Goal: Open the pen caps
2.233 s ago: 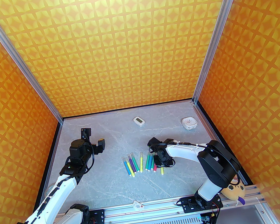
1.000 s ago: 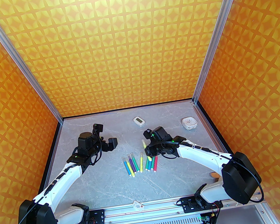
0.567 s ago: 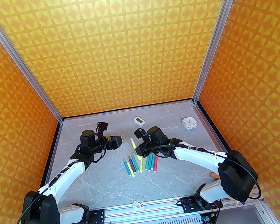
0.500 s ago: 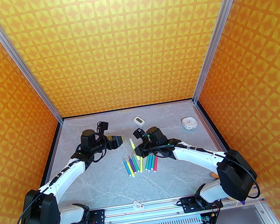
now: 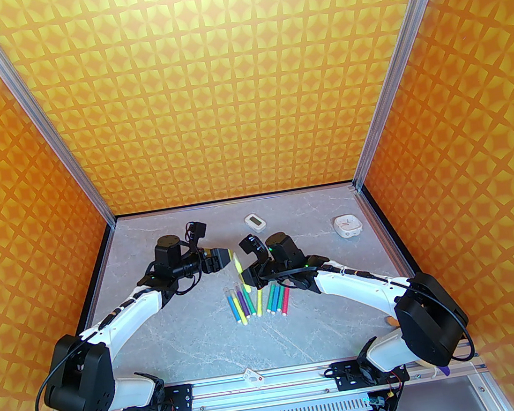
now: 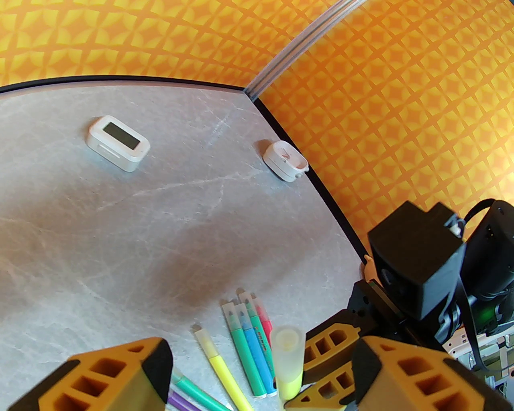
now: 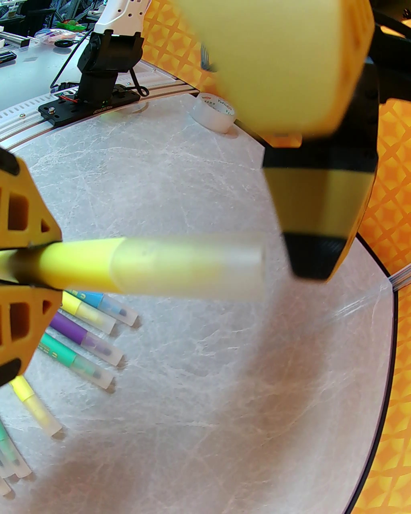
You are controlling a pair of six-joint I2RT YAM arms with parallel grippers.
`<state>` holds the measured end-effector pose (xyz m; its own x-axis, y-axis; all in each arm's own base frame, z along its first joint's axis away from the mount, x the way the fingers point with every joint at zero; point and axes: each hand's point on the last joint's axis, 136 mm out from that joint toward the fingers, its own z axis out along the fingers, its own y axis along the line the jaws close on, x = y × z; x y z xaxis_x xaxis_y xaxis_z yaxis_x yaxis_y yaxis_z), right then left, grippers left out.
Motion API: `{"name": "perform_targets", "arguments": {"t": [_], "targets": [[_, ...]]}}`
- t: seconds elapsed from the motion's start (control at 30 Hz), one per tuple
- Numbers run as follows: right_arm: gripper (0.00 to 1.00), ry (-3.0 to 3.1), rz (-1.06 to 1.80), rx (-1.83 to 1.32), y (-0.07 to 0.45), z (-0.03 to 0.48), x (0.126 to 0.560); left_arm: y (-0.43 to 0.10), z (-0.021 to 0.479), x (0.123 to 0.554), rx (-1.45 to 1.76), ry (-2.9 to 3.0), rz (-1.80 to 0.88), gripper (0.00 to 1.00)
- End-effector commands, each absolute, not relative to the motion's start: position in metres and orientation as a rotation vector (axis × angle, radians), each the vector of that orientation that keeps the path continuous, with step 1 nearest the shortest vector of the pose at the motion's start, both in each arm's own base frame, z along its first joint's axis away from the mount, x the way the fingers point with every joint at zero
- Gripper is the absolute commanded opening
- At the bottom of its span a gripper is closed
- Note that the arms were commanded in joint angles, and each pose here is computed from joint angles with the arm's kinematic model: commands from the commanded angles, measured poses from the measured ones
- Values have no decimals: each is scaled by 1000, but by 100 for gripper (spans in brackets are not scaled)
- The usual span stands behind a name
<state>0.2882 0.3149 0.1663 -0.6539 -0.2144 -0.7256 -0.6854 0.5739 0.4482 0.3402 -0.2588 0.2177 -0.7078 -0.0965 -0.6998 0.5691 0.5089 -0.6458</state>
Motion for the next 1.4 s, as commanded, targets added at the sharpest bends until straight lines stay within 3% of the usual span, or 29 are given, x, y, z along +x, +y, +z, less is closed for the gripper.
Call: {"name": "perform_targets", "arguments": {"t": [0.0,0.6,0.8,1.27,1.37], "targets": [[0,2118,1009,-757,325,181,290,-272,230,340,428,2022,-1273,73],[0,2100,999,-744,323,183,290,-287,228,338,445,2031,-1341,48],[0,2093,984,-731,320,184,291,-291,227,337,453,2032,-1367,44],[0,2092,964,-698,317,184,293,-294,229,336,458,2031,-1393,17],[15,2087,962,-687,316,183,295,-294,231,336,457,2026,-1395,14]]}}
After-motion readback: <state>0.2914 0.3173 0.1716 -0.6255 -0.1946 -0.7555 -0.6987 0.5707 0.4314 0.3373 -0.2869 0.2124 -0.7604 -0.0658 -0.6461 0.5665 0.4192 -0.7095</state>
